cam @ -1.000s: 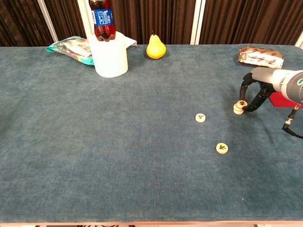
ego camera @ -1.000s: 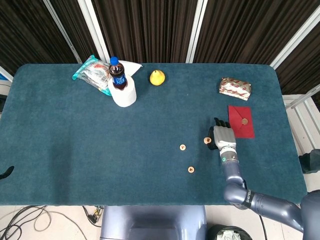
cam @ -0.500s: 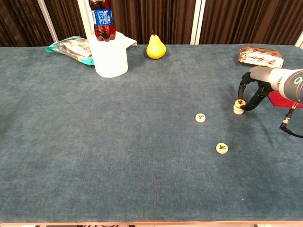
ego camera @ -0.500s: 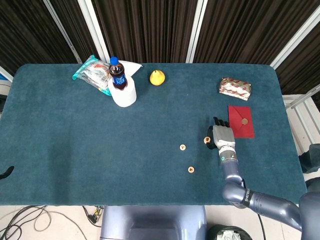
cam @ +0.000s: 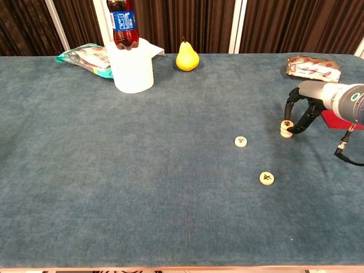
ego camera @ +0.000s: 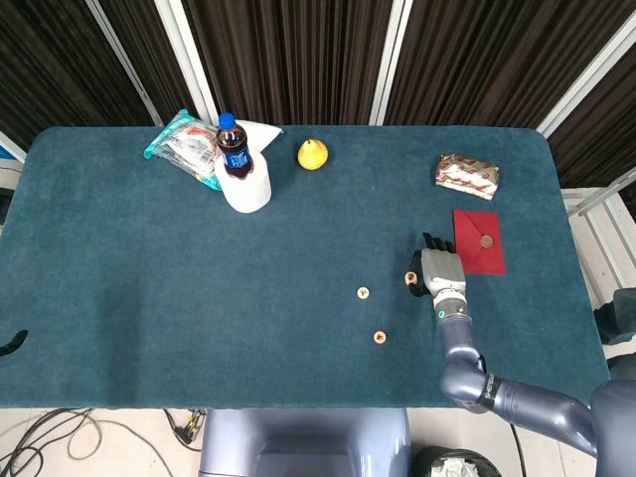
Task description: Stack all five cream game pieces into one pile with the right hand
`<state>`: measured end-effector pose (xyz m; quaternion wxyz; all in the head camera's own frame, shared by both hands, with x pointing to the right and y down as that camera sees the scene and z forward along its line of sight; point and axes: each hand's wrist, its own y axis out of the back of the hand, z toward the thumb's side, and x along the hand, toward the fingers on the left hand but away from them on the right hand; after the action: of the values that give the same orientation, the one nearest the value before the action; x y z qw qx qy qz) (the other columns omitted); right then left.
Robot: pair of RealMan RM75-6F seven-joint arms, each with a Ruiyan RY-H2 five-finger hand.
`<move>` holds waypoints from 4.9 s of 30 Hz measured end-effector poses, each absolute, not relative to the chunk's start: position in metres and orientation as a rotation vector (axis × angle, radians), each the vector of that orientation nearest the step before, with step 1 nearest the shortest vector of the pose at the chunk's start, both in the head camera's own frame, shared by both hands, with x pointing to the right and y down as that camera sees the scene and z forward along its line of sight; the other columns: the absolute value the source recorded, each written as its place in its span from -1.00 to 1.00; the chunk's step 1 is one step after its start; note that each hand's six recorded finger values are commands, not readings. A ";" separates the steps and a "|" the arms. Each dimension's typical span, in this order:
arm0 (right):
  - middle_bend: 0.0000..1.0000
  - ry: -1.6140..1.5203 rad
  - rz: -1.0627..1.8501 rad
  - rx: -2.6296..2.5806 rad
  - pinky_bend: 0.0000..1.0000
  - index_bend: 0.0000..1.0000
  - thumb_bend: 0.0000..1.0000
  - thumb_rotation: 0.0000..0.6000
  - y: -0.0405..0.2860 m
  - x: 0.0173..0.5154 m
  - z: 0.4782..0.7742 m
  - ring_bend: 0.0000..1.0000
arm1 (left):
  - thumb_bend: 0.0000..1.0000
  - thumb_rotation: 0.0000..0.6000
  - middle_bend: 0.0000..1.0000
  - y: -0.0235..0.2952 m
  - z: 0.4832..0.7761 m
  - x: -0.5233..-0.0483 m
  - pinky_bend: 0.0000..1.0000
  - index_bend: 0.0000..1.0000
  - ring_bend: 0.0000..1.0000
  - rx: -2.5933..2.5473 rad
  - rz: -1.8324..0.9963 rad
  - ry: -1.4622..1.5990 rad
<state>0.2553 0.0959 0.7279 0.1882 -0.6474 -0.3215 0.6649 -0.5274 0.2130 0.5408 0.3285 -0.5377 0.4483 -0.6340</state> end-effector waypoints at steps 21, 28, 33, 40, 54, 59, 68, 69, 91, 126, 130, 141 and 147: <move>-1.00 -0.902 1.871 -1.820 -1.00 -0.04 -0.22 1.00 0.095 0.255 0.728 -1.00 | -0.67 1.00 -1.00 0.213 0.541 -0.527 -1.00 -0.89 -1.00 -1.406 -1.661 1.172; -1.00 -0.906 1.865 -1.823 -1.00 -0.04 -0.22 1.00 0.095 0.255 0.727 -1.00 | -0.67 1.00 -1.00 0.213 0.541 -0.527 -1.00 -0.89 -1.00 -1.405 -1.662 1.172; -1.00 -0.929 1.836 -1.828 -1.00 -0.04 -0.22 1.00 0.091 0.251 0.720 -1.00 | -0.67 1.00 -1.00 0.213 0.541 -0.528 -1.00 -0.89 -1.00 -1.404 -1.663 1.172; -1.00 -0.923 1.767 -1.860 -1.00 -0.08 -0.22 1.00 0.092 0.238 0.706 -1.00 | -0.67 1.00 -1.00 0.213 0.541 -0.527 -1.00 -0.89 -1.00 -1.406 -1.660 1.175; -1.00 -0.795 1.638 -1.932 -1.00 -0.24 -0.22 1.00 0.114 0.187 0.696 -1.00 | -0.67 1.00 -1.00 0.213 0.541 -0.527 -1.00 -0.89 -1.00 -1.413 -1.657 1.177; -1.00 -0.754 1.625 -1.941 -1.00 -0.24 -0.22 1.00 0.120 0.170 0.701 -1.00 | -0.67 1.00 -1.00 0.213 0.540 -0.527 -1.00 -0.89 -1.00 -1.416 -1.656 1.176; -1.00 -0.739 1.649 -1.923 -1.00 -0.20 -0.22 1.00 0.124 0.162 0.715 -1.00 | -0.67 1.00 -1.00 0.213 0.541 -0.528 -1.00 -0.89 -1.00 -1.416 -1.656 1.176; -1.00 -0.739 1.651 -1.920 -1.00 -0.20 -0.21 1.00 0.124 0.162 0.716 -1.00 | -0.67 1.00 -1.00 0.213 0.541 -0.527 -1.00 -0.89 -1.00 -1.415 -1.657 1.176; -1.00 -0.747 1.690 -1.915 -1.00 -0.07 -0.22 1.00 0.126 0.166 0.734 -1.00 | -0.67 1.00 -1.00 0.213 0.541 -0.528 -1.00 -0.89 -1.00 -1.413 -1.660 1.175; -1.00 -0.769 1.697 -1.936 -1.00 0.03 -0.22 1.00 0.129 0.165 0.744 -1.00 | -0.67 1.00 -1.00 0.212 0.541 -0.528 -1.00 -0.88 -1.00 -1.408 -1.665 1.172; -1.00 -0.774 1.698 -1.935 -1.00 0.05 -0.22 1.00 0.129 0.165 0.744 -1.00 | -0.67 1.00 -1.00 0.212 0.542 -0.528 -1.00 -0.89 -1.00 -1.407 -1.666 1.170; -1.00 -0.787 1.696 -1.931 -1.00 0.05 -0.22 1.00 0.124 0.169 0.740 -1.00 | -0.67 1.00 -1.00 0.212 0.541 -0.528 -1.00 -0.88 -1.00 -1.409 -1.665 1.171; -1.00 -0.793 1.692 -1.921 -1.00 0.05 -0.22 1.00 0.117 0.175 0.732 -1.00 | -0.67 1.00 -1.00 0.212 0.541 -0.528 -1.00 -0.88 -1.00 -1.411 -1.664 1.172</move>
<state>0.1750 0.1173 0.7316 0.2287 -0.6978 -0.2882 0.6146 -0.5277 0.2124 0.5412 0.3262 -0.5386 0.4473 -0.6352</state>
